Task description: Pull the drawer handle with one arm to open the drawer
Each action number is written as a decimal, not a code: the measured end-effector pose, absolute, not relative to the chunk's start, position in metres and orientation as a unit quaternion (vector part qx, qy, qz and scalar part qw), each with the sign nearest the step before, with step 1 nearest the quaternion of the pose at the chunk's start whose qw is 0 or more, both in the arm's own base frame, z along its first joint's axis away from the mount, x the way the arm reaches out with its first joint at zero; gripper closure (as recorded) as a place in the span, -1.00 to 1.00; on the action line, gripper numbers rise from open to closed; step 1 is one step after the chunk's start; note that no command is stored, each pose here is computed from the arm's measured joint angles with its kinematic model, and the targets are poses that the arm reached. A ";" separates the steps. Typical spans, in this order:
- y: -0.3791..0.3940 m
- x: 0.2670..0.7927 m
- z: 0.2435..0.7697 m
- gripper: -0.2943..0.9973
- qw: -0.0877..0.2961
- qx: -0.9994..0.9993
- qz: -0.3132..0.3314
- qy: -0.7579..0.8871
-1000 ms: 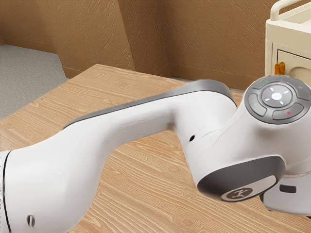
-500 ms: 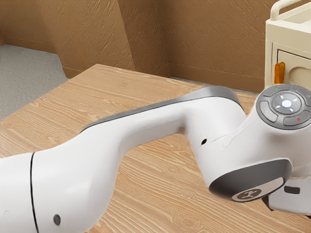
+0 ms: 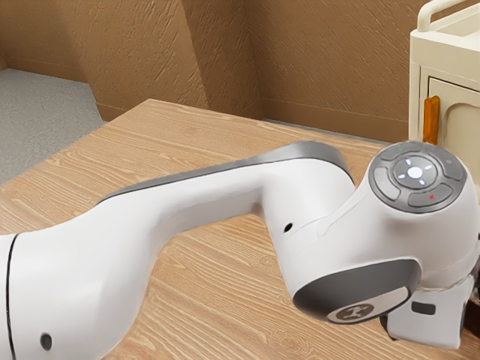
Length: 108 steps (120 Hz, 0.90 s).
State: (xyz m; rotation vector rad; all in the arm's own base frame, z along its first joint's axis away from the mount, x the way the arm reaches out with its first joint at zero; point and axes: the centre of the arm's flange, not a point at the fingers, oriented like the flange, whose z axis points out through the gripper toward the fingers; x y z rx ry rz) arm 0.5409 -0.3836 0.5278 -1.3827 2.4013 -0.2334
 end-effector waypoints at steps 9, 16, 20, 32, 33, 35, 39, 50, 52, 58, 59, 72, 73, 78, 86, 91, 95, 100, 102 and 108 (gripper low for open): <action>-0.383 0.533 0.527 -0.53 0.177 -0.487 -0.081 0.852; -0.380 0.529 0.529 -0.52 0.175 -0.487 -0.081 0.852; -0.377 0.527 0.529 -0.53 0.174 -0.487 -0.080 0.852; -0.370 0.521 0.528 -0.54 0.175 -0.489 -0.074 0.851; -0.370 0.521 0.528 -0.54 0.176 -0.489 -0.074 0.851; -0.370 0.519 0.529 -0.53 0.176 -0.489 -0.073 0.851; -0.371 0.514 0.528 -0.53 0.176 -0.487 -0.072 0.853; -0.373 0.503 0.525 -0.46 0.171 -0.482 -0.069 0.856; -0.373 0.503 0.526 -0.44 0.171 -0.482 -0.069 0.856; -0.372 0.500 0.527 -0.41 0.169 -0.483 -0.065 0.857; -0.372 0.500 0.528 -0.39 0.169 -0.483 -0.065 0.857; -0.374 0.490 0.540 -0.20 0.167 -0.479 -0.065 0.859; -0.375 0.489 0.541 -0.21 0.167 -0.479 -0.065 0.859; -0.378 0.485 0.543 -0.27 0.166 -0.476 -0.064 0.861; -0.381 0.482 0.545 -0.34 0.166 -0.475 -0.067 0.861; -0.383 0.481 0.544 -0.38 0.166 -0.475 -0.069 0.862; -0.382 0.479 0.542 -0.40 0.165 -0.475 -0.069 0.862; -0.381 0.478 0.539 -0.44 0.164 -0.476 -0.068 0.862; -0.379 0.477 0.538 -0.46 0.163 -0.476 -0.067 0.862; -0.376 0.476 0.536 -0.50 0.162 -0.478 -0.067 0.861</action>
